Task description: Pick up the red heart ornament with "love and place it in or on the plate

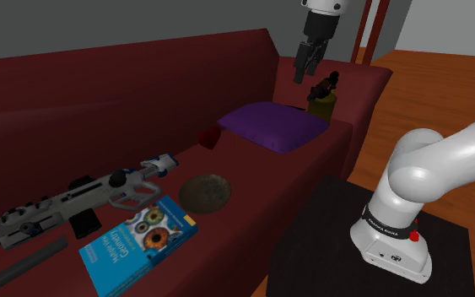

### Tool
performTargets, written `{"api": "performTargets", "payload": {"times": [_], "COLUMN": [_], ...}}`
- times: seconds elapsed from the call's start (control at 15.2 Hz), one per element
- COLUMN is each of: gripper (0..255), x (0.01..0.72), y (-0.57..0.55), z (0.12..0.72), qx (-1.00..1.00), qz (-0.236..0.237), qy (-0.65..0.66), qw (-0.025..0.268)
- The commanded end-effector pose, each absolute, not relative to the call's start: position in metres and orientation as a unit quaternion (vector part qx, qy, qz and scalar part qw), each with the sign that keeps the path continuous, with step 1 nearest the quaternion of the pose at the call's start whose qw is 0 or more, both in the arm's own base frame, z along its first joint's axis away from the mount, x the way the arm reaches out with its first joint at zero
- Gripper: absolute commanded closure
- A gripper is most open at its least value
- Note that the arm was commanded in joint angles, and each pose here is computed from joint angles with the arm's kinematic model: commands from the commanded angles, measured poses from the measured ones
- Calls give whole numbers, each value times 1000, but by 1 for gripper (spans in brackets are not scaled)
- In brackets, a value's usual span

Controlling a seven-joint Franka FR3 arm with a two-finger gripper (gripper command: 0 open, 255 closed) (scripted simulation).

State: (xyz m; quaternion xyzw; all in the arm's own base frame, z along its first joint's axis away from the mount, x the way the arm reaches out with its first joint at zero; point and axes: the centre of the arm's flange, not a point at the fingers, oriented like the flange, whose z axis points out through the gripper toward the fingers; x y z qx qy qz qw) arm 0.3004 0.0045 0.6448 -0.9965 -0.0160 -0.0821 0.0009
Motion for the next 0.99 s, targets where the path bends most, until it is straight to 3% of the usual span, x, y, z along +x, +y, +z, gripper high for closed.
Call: {"api": "performTargets", "payload": {"times": [0.0, 0.92], "gripper": [0, 0], "x": [300, 470], "y": [5, -15], "z": [645, 552], "qx": [-996, -950], "qz": [-82, -32], "qy": [-16, -310], "qw": [1, -21]}}
